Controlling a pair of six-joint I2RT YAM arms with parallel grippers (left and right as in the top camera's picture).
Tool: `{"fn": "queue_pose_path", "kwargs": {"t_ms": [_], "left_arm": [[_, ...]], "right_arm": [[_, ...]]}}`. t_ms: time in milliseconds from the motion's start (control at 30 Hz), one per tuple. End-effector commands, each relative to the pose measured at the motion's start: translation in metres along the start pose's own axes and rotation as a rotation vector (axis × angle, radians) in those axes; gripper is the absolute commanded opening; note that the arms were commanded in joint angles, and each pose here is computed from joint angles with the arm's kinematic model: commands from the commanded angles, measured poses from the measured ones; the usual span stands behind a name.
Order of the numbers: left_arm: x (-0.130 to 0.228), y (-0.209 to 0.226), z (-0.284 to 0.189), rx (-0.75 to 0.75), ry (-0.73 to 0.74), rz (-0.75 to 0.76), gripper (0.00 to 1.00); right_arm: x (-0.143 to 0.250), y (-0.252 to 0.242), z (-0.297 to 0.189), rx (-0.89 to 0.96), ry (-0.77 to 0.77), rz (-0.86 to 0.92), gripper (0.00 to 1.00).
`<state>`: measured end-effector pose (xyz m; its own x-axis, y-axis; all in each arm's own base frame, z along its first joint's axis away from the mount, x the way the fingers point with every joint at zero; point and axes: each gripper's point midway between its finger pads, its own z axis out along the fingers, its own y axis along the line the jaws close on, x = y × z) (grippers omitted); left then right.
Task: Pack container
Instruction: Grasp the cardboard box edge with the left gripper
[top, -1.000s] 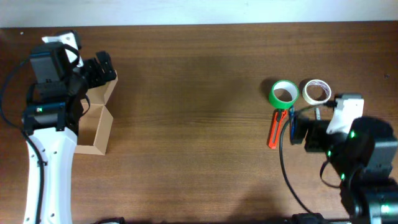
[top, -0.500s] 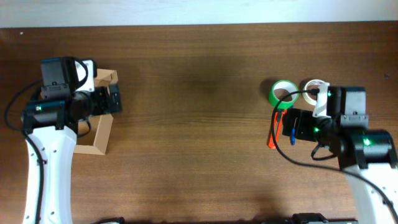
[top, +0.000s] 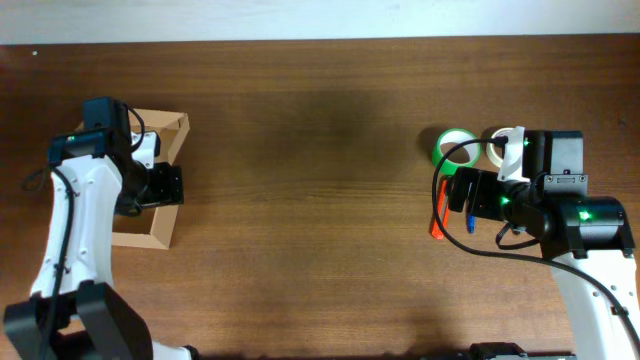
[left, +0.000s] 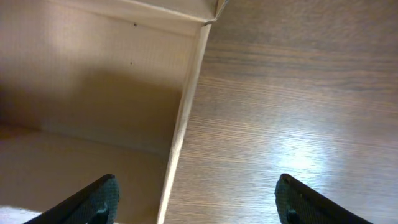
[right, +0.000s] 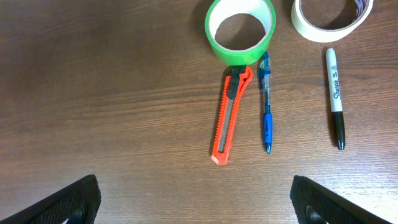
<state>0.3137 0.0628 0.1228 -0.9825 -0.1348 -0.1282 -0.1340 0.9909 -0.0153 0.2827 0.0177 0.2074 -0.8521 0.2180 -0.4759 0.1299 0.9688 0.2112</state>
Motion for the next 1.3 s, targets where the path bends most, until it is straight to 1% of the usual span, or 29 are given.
{"fn": "queue_pose_path", "kwargs": {"t_ms": [0, 267, 367, 433, 500, 533, 600, 633, 733, 833, 900, 1000, 1133, 1267], "left_arm": [[-0.002, 0.006, 0.008, -0.020, 0.024, 0.073, 0.81], [-0.006, 0.012, 0.036, -0.038, 0.085, 0.138, 0.79], [-0.008, 0.013, 0.047, -0.034, 0.102, 0.144, 0.76], [-0.009, 0.013, 0.055, -0.031, 0.114, 0.144, 0.70], [-0.007, 0.013, 0.062, -0.027, 0.136, 0.143, 0.56], [-0.006, 0.012, 0.064, -0.022, 0.144, 0.143, 0.47], [-0.006, 0.008, 0.068, -0.003, 0.148, 0.118, 0.09], [-0.007, 0.008, 0.069, -0.001, 0.145, 0.093, 0.02], [-0.009, 0.007, 0.069, 0.002, 0.138, 0.066, 0.02], [-0.013, -0.005, 0.065, 0.052, 0.128, 0.039, 0.02], [-0.016, -0.018, 0.059, 0.087, 0.124, 0.053, 0.02], [-0.022, -0.035, 0.046, 0.087, 0.119, 0.072, 0.02], [-0.040, -0.081, 0.012, 0.096, 0.064, 0.173, 0.02], [-0.059, -0.133, -0.027, 0.084, -0.042, 0.300, 0.01]], "right_arm": [[-0.009, 0.000, -0.008, 0.003, -0.033, 0.009, 0.99], [-0.009, -0.001, -0.008, 0.004, -0.033, 0.009, 0.99], [-0.009, -0.001, -0.008, 0.004, -0.033, 0.009, 0.99], [-0.010, 0.000, -0.008, 0.003, -0.035, 0.008, 0.99], [-0.010, 0.000, -0.008, 0.003, -0.037, 0.008, 0.99], [-0.010, 0.000, -0.008, 0.003, -0.037, 0.008, 0.99], [-0.010, 0.000, -0.008, 0.003, -0.037, 0.008, 0.99], [-0.010, 0.000, -0.008, 0.003, -0.037, 0.008, 0.99], [-0.010, 0.000, -0.008, 0.003, -0.037, 0.008, 0.99], [-0.010, 0.000, -0.008, 0.003, -0.037, 0.008, 0.99], [-0.010, 0.000, -0.008, 0.003, -0.037, 0.008, 0.99], [-0.013, 0.000, -0.008, 0.000, -0.047, 0.007, 0.99], [-0.017, -0.005, -0.008, 0.031, -0.068, 0.007, 0.99], [-0.024, -0.031, -0.014, 0.170, -0.102, 0.037, 0.99]]}}
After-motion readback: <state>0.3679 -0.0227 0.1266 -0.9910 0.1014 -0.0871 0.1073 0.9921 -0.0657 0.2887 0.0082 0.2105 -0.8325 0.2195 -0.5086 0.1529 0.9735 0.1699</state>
